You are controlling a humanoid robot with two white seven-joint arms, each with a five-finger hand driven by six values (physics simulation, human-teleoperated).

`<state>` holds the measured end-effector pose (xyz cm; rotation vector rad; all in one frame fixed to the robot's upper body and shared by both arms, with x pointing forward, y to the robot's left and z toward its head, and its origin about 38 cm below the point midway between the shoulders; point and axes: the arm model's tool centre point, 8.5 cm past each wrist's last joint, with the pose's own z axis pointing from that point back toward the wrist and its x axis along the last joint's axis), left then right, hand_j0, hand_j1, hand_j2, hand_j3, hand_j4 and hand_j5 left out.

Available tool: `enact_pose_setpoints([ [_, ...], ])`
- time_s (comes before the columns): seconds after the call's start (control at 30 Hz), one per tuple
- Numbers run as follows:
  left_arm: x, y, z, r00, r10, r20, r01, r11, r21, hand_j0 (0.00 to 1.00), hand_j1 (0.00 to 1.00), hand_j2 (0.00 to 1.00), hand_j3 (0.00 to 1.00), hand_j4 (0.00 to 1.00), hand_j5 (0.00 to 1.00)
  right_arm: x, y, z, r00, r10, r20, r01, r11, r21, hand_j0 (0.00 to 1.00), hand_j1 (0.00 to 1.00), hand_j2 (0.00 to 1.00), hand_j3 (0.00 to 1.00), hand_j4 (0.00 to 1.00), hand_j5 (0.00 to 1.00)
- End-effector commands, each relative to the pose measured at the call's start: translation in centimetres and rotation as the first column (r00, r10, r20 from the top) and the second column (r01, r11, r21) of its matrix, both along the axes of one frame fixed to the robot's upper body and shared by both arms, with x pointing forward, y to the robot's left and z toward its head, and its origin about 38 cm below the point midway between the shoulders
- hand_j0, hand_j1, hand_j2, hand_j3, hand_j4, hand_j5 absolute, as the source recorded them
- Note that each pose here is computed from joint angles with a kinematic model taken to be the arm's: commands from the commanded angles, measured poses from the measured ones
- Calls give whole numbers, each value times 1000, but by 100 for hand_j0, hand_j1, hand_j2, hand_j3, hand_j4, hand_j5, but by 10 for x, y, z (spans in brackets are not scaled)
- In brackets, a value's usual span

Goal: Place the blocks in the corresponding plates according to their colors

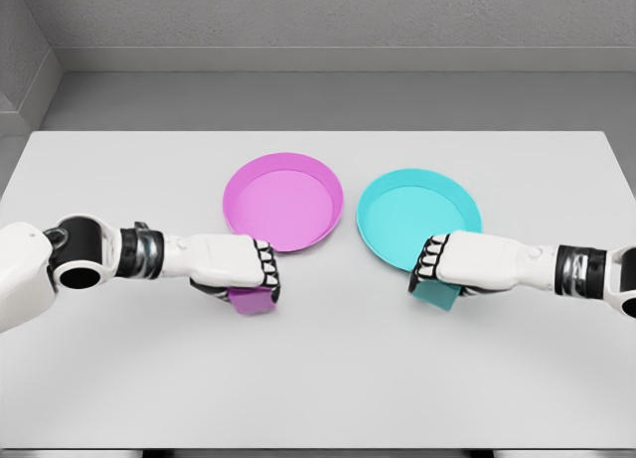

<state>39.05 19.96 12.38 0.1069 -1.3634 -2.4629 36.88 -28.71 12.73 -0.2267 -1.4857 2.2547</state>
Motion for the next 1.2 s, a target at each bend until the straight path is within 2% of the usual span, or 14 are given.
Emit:
enact_pose_setpoints([
  [0.0,3,6,8,1000,19,9,-19,1000,-13,62,62,62,62,62,62,4,-5,7,1000,-17,14,17,1000,6,66,66,66,66,66,66],
  [0.2,18,12,29,997,51,56,-49,998,-38,62,62,62,62,62,62,8,-9,11,999,-32,28,32,999,5,66,66,66,66,66,66],
  [0.3,28,18,36,994,80,77,-77,996,-41,62,62,62,62,62,62,17,-14,12,998,-54,37,54,999,-5,66,66,66,66,66,66],
  [0.63,48,7,50,990,90,109,-84,995,-59,62,62,62,62,62,62,38,4,18,996,-56,68,54,998,28,66,66,66,66,66,66],
  [0.67,49,7,49,990,93,107,-87,995,-59,62,62,62,62,62,62,42,4,24,995,-62,81,59,998,29,66,66,66,66,66,66],
  [0.93,66,-4,57,987,109,121,-100,992,-74,62,62,62,62,62,62,61,-3,30,989,-108,104,106,994,25,67,67,67,67,67,67],
  [0.97,68,-6,57,986,111,121,-102,992,-76,62,62,62,62,62,62,62,-3,31,988,-109,106,106,994,26,70,70,70,70,70,70],
  [1.03,73,-9,60,985,116,125,-106,991,-81,62,62,62,62,62,62,63,-2,34,988,-107,114,104,994,30,100,100,100,100,100,100],
  [1.17,82,-15,60,984,129,122,-119,989,-87,62,62,62,62,62,62,65,-3,39,986,-115,123,111,993,42,100,100,100,100,100,100],
])
